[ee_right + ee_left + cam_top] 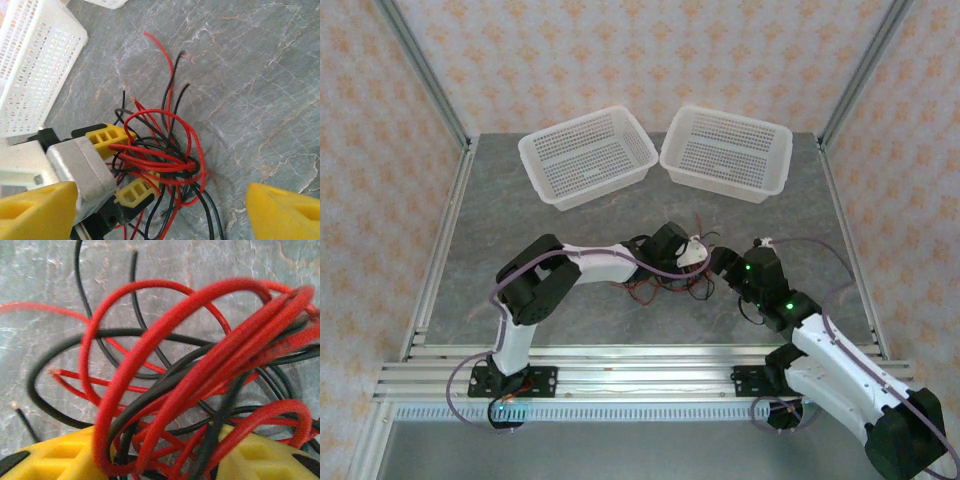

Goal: Untangle the cables

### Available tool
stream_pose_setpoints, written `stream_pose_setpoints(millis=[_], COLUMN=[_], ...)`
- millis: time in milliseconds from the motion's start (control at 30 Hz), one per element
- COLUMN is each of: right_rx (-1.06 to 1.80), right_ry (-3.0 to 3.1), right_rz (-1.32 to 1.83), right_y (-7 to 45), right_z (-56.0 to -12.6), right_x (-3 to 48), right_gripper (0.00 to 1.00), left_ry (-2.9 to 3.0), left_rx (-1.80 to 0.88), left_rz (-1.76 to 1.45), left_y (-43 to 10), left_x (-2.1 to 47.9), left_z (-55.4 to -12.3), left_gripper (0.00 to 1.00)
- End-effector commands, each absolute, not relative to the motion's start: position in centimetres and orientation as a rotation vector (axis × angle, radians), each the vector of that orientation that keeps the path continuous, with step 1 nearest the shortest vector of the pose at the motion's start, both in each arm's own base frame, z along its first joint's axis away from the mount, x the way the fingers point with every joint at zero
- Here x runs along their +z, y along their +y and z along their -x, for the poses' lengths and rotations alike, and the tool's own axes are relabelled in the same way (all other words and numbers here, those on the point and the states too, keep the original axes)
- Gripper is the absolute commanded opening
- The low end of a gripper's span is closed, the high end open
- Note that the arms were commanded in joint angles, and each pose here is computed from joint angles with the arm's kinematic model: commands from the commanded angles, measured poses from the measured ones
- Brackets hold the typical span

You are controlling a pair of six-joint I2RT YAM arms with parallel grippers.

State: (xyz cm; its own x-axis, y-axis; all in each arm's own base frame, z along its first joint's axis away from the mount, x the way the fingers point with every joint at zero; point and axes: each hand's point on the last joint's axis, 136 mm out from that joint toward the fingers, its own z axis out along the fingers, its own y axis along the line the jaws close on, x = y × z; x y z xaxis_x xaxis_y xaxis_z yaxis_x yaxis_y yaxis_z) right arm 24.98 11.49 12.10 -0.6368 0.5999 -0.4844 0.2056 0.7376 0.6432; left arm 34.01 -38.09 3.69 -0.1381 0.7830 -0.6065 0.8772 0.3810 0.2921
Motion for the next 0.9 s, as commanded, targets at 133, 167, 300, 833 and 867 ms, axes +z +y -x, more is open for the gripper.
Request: stream_pose_setpoints(millis=[133,167,300,833,867], right_rx=[0.733,0.735,0.756,0.946,0.961], right_ry=[2.218,2.217,2.219,2.081,2.072], right_rz=[-0.639,-0.640,-0.638,-0.066,-0.036], right_y=[11.2,11.2,11.4,16.2,16.6], right_z=[-24.5,-24.4,-24.2,-23.9,-23.8], right_x=[11.4,11.3,10.6,13.2,13.3], right_gripper=[0.85,0.85,0.84,0.78,0.77], left_ry=[1.935,1.939,1.982,2.222,2.230], left_rx=[-0.235,-0.242,-0.267,-0.720,-0.763], left_rz=[-1.412,-1.412,-1.410,-0.818,-0.785], left_y=[-38.8,-38.8,-38.6,-35.8,-35.7], left_x=[4.3,4.3,3.9,9.6,9.8], left_z=[-35.9,-35.9,-35.6,-32.5,-32.0], left_gripper=[0.28,0.24,0.00,0.00,0.00])
